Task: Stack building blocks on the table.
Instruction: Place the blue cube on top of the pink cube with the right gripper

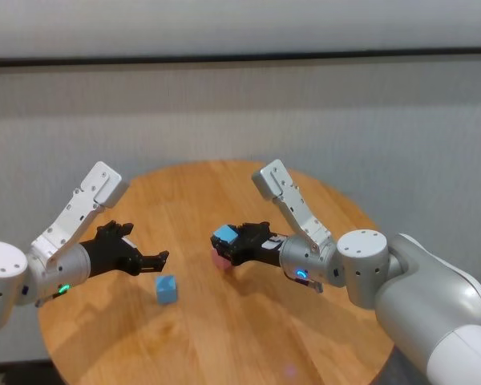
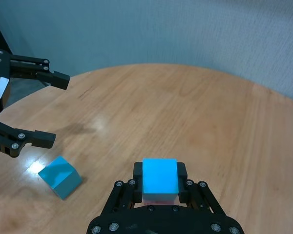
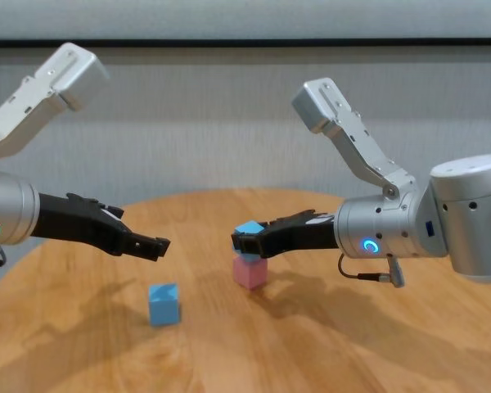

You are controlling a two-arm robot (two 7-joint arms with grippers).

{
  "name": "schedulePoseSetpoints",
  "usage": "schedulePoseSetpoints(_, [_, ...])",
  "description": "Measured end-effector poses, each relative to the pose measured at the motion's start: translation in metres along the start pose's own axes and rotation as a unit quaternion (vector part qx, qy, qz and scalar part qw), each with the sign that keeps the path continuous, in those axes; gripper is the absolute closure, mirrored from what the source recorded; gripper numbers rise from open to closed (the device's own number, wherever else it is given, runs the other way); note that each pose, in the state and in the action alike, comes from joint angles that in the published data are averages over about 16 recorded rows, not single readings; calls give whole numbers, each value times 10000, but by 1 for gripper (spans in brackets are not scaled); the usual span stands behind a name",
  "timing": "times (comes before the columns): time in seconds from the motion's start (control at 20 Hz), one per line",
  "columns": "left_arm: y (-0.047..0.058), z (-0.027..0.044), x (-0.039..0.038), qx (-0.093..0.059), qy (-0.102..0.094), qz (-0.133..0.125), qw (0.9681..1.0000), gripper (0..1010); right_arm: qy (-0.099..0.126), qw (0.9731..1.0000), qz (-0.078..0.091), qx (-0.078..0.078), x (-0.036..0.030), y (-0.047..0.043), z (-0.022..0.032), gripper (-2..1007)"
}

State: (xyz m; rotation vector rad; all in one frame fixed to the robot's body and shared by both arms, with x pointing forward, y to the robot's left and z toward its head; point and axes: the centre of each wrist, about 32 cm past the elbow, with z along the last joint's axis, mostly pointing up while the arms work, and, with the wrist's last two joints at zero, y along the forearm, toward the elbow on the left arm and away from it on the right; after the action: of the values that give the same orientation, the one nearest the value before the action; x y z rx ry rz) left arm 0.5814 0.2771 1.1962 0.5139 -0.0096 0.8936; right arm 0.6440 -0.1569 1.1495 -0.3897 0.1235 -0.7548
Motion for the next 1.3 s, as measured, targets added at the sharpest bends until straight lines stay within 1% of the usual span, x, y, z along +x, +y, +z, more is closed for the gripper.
schedulePoseSetpoints(0.5, [0,0,0,0,0,0,10000,9,-30,10000,-30,-59,-3,27,-12,635])
schedulePoseSetpoints(1.0, [0,0,0,0,0,0,10000,9,-68,9999,-58,-85,4,33,-10,632])
schedulePoseSetpoints(1.15, [0,0,0,0,0,0,10000,9,-52,9999,-61,-87,4,34,-7,610])
schedulePoseSetpoints(1.3, [0,0,0,0,0,0,10000,9,-26,9999,-56,-87,1,36,-6,563])
